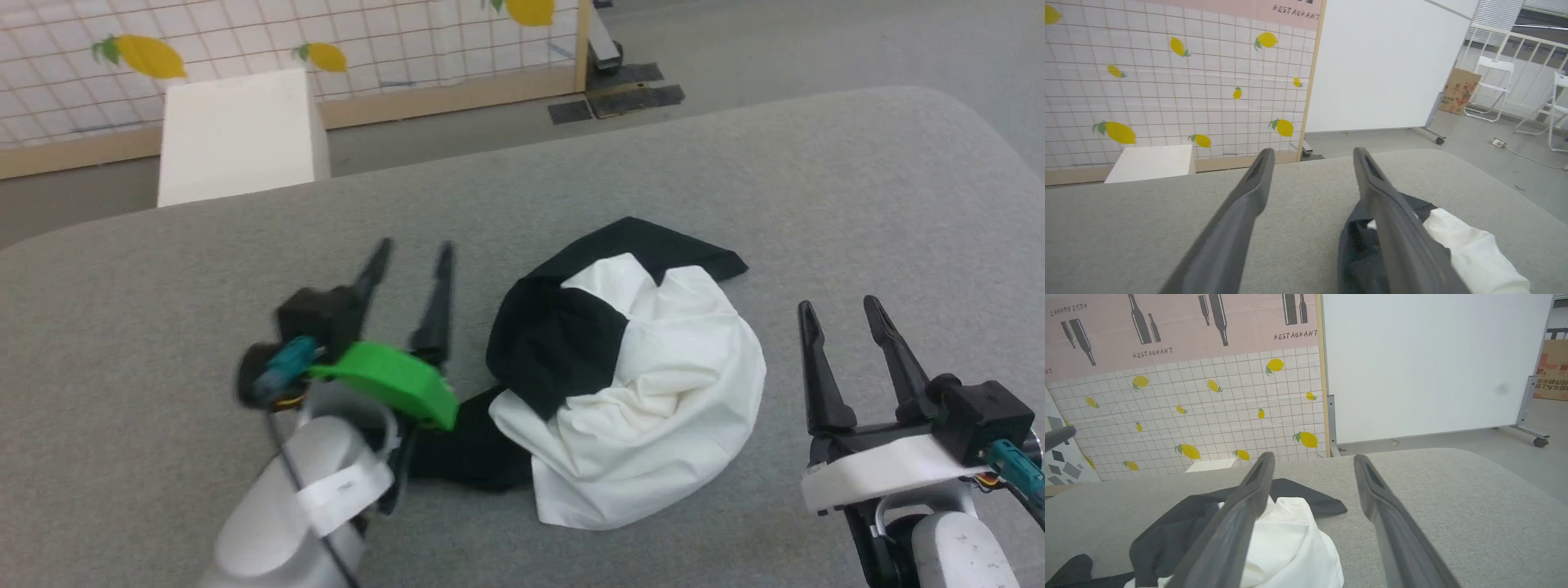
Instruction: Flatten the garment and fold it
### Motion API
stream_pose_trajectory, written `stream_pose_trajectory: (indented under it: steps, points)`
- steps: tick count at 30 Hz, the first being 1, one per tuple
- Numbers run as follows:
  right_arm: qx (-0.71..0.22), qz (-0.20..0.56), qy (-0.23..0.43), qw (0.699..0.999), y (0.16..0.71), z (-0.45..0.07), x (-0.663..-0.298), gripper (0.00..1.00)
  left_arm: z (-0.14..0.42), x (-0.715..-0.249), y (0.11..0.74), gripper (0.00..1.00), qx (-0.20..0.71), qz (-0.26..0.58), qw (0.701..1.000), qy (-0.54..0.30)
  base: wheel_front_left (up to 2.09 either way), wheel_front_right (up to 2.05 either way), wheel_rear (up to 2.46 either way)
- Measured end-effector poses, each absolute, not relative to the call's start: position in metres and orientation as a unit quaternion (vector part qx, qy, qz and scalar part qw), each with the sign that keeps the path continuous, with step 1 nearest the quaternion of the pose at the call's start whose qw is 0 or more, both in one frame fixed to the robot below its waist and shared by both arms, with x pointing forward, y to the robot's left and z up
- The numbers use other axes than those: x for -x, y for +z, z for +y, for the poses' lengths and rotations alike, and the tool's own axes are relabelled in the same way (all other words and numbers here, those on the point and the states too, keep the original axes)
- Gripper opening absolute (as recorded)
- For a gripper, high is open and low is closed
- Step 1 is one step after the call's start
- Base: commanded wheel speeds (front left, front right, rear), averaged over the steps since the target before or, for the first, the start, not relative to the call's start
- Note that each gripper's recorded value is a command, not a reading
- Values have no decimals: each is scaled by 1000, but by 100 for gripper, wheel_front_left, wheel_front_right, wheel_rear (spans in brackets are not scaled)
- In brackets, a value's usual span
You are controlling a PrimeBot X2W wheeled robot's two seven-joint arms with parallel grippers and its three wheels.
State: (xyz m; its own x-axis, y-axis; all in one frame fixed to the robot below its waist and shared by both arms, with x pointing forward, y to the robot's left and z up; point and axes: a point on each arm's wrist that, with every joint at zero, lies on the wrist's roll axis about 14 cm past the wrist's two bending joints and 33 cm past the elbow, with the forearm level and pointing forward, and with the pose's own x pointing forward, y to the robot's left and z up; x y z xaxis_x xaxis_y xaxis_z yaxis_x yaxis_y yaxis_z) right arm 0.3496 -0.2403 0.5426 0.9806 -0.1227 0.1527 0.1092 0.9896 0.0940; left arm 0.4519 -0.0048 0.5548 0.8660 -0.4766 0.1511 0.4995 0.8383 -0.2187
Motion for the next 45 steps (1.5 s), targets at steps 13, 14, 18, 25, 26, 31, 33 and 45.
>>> stream_pose_trajectory:
  steps: [13,14,18,25,26,31,33,45]
  points:
    - [-36,-55,-8,998,537,-208,-369,100,119,-423,551,100,92,-90,988,-85,0,0,0]
    - [-36,-47,1,998,534,-203,-372,100,123,-420,549,100,93,-90,988,-79,0,0,0]
    - [-29,11,66,997,518,-160,-386,100,127,-413,545,100,99,-88,989,-70,0,0,0]
    - [23,169,186,968,475,-85,-409,100,140,-412,539,100,100,-85,990,-53,0,0,0]
    - [32,198,193,960,466,-81,-410,100,142,-411,537,100,101,-84,990,-51,0,0,0]
    - [85,306,215,923,431,-69,-413,100,151,-411,533,100,103,-80,991,-37,0,0,0]
    - [100,334,228,909,421,-61,-412,100,155,-410,530,100,104,-77,991,-31,0,0,0]
    - [58,259,215,940,455,-64,-444,0,169,-408,522,100,102,-67,992,-11,0,0,0]
